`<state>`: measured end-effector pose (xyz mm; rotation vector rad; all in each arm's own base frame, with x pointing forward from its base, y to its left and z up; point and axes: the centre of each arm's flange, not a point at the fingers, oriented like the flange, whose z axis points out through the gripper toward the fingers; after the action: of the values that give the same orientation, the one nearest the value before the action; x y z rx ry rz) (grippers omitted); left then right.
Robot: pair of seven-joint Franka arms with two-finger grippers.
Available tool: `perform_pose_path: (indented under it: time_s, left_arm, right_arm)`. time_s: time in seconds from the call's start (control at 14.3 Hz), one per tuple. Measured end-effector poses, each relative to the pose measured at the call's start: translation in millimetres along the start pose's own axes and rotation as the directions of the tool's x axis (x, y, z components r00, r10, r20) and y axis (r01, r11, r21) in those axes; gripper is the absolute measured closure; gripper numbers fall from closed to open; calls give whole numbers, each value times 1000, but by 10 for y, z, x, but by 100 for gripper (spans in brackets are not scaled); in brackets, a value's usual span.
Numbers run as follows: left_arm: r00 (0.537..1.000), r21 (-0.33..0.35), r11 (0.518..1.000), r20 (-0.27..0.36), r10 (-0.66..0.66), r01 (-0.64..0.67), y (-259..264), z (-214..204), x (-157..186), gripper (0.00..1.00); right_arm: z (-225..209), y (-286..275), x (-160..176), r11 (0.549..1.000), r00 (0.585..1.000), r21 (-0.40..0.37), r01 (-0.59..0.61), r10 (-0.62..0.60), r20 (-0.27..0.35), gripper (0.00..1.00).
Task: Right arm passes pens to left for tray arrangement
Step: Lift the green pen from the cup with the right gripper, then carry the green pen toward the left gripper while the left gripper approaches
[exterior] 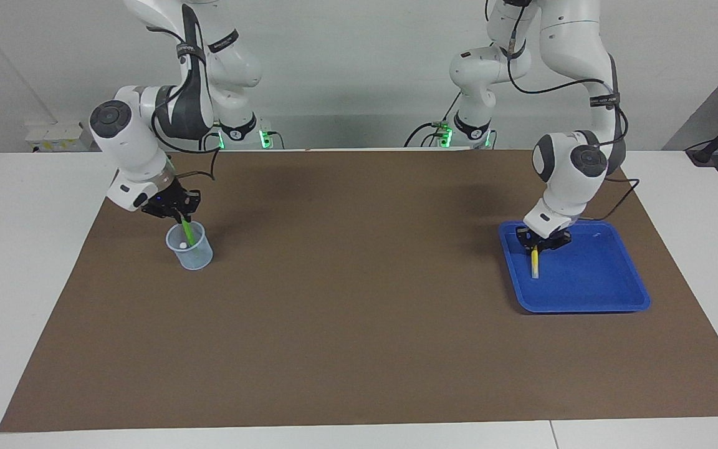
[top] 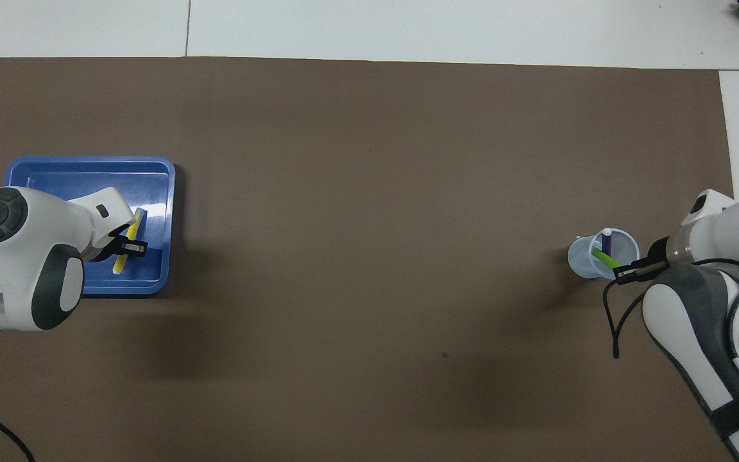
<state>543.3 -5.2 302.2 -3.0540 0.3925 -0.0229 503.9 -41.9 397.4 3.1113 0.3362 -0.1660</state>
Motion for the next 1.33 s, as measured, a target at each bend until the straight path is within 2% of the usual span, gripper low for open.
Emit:
perform_pose_path:
  time_s: [0.14, 0.21, 0.35, 0.63, 0.77, 0.91, 1.05, 1.19, 1.33]
  left_arm:
    - [1000, 2, 1000, -4, 0, 0, -7, -4, 4, 61]
    - [1000, 2, 1000, -5, 1, -1, -6, -4, 5, 61]
    - [1000, 2, 1000, -4, -9, 9, -8, 1, 4, 50]
    - [999, -1, 999, 13, -38, 38, -25, -31, 18, 49]
    - [997, -29, 997, 39, -73, 74, -43, -150, 79, 47]
    - [992, -73, 990, 59, -113, 117, -52, -292, 145, 46]
    - [987, -87, 985, 79, -142, 149, -47, -403, 188, 50]
    - [983, -91, 981, 86, -163, 171, -22, -503, 226, 40]
    - [974, -128, 968, 103, -202, 214, -1, -646, 248, 41]
  right_arm:
    - [-198, 9, 25, 1000, 1000, 5, 8, -8, 19, 82]
    - [-332, 10, 39, 1000, 1000, 7, 9, -10, 29, 82]
    - [-615, -24, 68, 1000, 999, 8, 17, -17, 39, 82]
    - [-1161, -252, 126, 998, 997, 11, 56, -56, 48, 82]
    - [-1351, -335, 133, 997, 999, 71, 21, -24, 28, 82]
    - [-1428, -468, 172, 983, 998, 174, -55, 56, 3, 82]
    - [-1466, -789, 251, 959, 990, 250, -137, 141, 2, 82]
    - [-1521, -1217, 360, 928, 976, 313, -203, 219, -15, 82]
    - [-1561, -1530, 441, 889, 956, 376, -262, 293, -27, 82]
